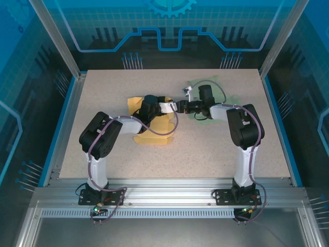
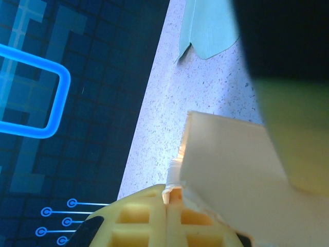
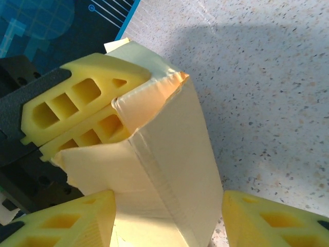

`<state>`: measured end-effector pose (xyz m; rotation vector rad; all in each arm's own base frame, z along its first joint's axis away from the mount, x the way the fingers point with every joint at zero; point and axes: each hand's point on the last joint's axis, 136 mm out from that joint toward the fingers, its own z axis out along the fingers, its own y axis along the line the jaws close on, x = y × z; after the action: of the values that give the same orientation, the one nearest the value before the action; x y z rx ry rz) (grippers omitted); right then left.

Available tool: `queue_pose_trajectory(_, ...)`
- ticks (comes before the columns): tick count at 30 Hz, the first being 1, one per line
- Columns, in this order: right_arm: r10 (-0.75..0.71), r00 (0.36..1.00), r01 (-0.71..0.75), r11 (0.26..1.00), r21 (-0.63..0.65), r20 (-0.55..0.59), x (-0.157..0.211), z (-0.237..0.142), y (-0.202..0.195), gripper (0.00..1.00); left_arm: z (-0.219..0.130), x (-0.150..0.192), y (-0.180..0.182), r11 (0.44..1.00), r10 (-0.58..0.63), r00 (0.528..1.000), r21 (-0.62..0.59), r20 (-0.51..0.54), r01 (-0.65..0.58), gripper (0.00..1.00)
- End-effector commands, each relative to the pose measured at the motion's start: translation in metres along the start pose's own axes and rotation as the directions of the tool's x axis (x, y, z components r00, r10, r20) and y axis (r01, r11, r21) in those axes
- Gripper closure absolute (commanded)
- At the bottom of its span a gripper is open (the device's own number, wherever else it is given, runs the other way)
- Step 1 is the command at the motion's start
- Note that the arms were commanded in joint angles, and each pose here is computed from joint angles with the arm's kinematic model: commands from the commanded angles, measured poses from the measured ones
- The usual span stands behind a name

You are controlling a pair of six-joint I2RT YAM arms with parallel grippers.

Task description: Fold the paper box

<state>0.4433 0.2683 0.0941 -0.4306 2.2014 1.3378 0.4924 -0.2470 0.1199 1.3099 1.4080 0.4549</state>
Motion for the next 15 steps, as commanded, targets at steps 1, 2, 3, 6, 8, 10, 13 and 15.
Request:
queue_pose_trajectory(1,-0.006,1.0,0.006,1.0,-0.023,-0.012,0.002,0.011,-0.001,0.4,-0.006,-0.015,0.017,0.995,-0.096,0.994,0.017,0.054,0.095,1.0)
queue_pose_trajectory(2,-0.005,1.0,0.004,1.0,-0.027,-0.017,0.003,0.014,-0.001,0.4,-0.007,-0.016,0.017,0.995,-0.102,0.993,0.026,0.057,0.1,1.0)
queue_pose_trajectory(3,-0.003,1.0,0.003,1.0,-0.027,-0.019,0.004,0.016,-0.002,0.39,-0.007,-0.017,0.017,0.994,-0.103,0.993,0.031,0.058,0.102,1.0)
queue_pose_trajectory(6,0.0,1.0,0.0,1.0,-0.009,-0.025,0.008,0.022,-0.005,0.38,-0.008,-0.016,0.016,0.994,-0.106,0.993,0.042,0.059,0.104,1.0)
queue_pose_trajectory(8,0.006,1.0,-0.006,1.0,-0.002,-0.022,0.007,0.024,-0.008,0.4,-0.009,-0.016,0.013,0.993,-0.11,0.992,0.057,0.063,0.107,1.0)
queue_pose_trajectory(10,0.003,1.0,-0.003,1.0,0.004,-0.016,0.005,0.026,-0.007,0.41,-0.01,-0.016,0.012,0.991,-0.114,0.991,0.072,0.063,0.11,1.0)
queue_pose_trajectory(13,-0.011,1.0,0.011,1.0,0.023,-0.003,0.0,0.029,-0.007,0.41,-0.012,-0.017,0.009,0.989,-0.124,0.99,0.094,0.064,0.118,1.0)
queue_pose_trajectory(15,-0.021,1.0,0.02,0.999,0.044,0.009,-0.004,0.03,-0.007,0.44,-0.012,-0.016,0.007,0.987,-0.127,0.99,0.108,0.061,0.12,1.0)
